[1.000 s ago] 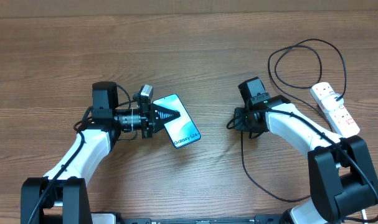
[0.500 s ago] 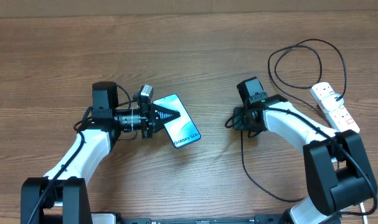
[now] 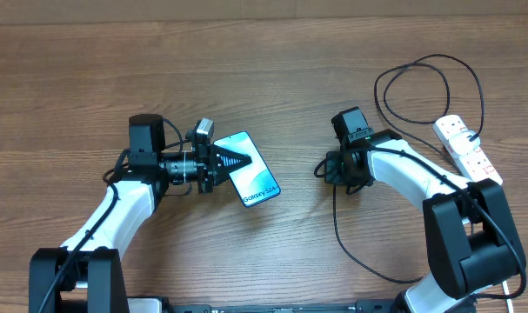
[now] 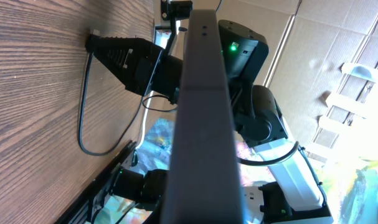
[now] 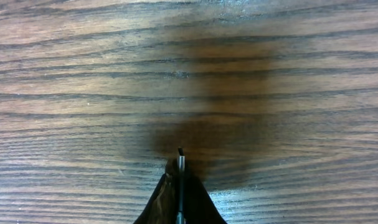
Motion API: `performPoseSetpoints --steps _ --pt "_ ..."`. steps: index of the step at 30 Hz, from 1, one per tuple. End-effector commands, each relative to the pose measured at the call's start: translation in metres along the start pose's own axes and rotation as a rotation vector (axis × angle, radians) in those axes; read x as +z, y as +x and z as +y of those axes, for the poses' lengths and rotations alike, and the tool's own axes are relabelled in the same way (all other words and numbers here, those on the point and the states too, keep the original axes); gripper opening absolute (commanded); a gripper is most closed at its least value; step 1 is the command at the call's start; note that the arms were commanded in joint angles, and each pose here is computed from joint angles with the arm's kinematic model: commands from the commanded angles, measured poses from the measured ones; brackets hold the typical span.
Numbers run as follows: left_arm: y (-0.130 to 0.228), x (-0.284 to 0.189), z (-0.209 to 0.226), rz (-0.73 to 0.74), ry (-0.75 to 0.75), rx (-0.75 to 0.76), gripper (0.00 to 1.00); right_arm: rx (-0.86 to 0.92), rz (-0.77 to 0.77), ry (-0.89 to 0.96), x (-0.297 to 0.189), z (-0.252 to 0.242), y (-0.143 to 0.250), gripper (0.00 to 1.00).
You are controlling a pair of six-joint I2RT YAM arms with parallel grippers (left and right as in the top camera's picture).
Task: Plug charger to phone and switch on socket
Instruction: 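Carry the USB-C connector with the right gripper toward the phone's bottom edge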
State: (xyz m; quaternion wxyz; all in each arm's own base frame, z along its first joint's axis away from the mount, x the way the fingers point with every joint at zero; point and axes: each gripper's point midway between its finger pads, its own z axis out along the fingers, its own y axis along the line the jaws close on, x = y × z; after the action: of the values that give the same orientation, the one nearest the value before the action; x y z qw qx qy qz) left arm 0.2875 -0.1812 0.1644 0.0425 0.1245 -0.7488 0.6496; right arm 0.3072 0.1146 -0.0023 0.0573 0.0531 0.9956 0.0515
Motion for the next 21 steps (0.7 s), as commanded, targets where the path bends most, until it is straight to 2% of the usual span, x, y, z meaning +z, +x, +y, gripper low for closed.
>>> performPoseSetpoints --steps 1,5,10,13,16,21 --pt "0.003 -0.001 -0.007 0.026 0.023 0.041 0.04 -0.033 0.102 -0.034 0.014 0.003 0.022 0.04" --pt "0.003 -0.001 -0.007 0.027 0.024 0.043 0.04 -0.093 0.131 -0.204 -0.019 0.031 0.008 0.04" --pt "0.002 -0.001 -0.016 0.035 0.048 0.124 0.04 -0.279 0.134 -0.569 -0.129 0.075 0.0 0.04" --pt "0.001 -0.002 -0.023 0.04 0.064 0.192 0.04 -0.403 0.091 -0.746 -0.182 0.09 0.015 0.04" --pt "-0.001 -0.002 -0.033 0.039 0.083 0.28 0.04 -0.609 0.025 -0.906 -0.227 0.101 0.048 0.04" --pt "0.002 -0.004 -0.055 0.061 0.126 0.429 0.04 -0.76 0.009 -0.995 -0.253 0.105 0.083 0.04"
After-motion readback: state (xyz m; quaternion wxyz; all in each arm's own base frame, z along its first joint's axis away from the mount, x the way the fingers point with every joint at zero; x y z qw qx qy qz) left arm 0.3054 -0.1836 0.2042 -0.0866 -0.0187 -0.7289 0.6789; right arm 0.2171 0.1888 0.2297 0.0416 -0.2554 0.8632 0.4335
